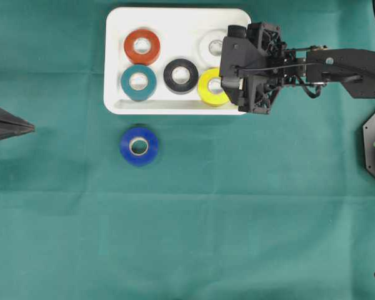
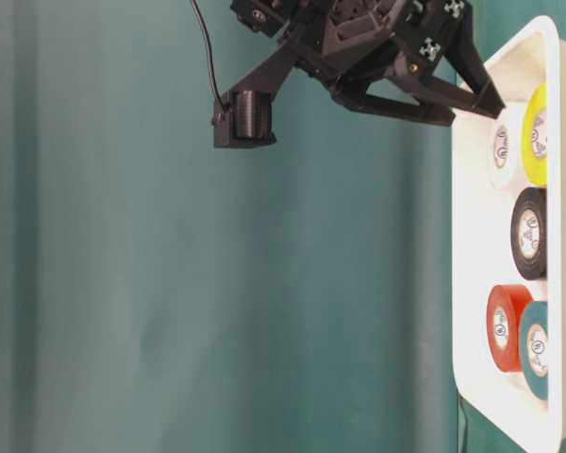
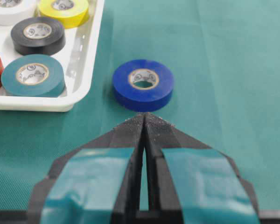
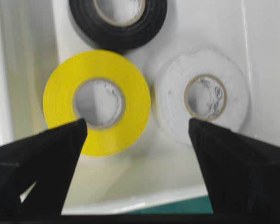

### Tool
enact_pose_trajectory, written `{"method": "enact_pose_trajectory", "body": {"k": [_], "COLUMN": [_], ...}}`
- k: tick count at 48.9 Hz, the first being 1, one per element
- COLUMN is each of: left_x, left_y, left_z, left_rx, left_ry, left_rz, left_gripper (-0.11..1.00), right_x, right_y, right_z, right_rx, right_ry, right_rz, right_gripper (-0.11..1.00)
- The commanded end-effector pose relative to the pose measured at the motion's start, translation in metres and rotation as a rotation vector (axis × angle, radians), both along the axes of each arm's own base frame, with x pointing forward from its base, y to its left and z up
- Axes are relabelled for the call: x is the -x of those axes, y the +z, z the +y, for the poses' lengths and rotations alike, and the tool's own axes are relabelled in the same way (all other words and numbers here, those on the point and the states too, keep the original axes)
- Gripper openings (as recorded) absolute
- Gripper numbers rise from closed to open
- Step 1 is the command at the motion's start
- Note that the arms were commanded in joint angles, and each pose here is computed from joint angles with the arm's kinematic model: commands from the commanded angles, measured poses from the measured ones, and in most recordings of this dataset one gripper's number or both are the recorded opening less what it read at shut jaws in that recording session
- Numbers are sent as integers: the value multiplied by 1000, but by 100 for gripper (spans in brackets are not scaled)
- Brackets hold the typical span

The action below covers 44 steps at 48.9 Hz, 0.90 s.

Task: Put the tape into the white case with the right arm.
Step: 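Release the yellow tape in the tray and retract the right arm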

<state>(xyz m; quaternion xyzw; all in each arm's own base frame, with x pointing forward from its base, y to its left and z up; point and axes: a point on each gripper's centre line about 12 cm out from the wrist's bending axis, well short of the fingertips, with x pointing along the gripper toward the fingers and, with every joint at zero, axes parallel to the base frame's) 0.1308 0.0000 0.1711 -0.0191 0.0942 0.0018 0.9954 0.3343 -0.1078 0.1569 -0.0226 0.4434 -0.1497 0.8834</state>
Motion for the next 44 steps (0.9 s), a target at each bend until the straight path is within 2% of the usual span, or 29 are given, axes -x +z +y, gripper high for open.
{"method": "enact_pose_trajectory", "body": {"k": [1, 15, 29, 44], "left_x": [-1, -1, -1, -1], "left_y": [5, 5, 5, 5], "left_z": [0, 0, 0, 0], "left_rx": [1, 1, 1, 1], "left_ry": [4, 2, 4, 3], "left_rz": [-12, -12, -15, -14], "left_gripper": [0, 0, 0, 0], "right_x": [4, 54, 102, 135], "right_y": [14, 17, 23, 8], "right_z": [0, 17, 39, 51], "right_rx": [12, 8, 6, 1], "right_ry": [0, 11, 68, 78], "right_rz": [-41, -82, -271, -290], "right_gripper": [67, 67, 67, 67]}}
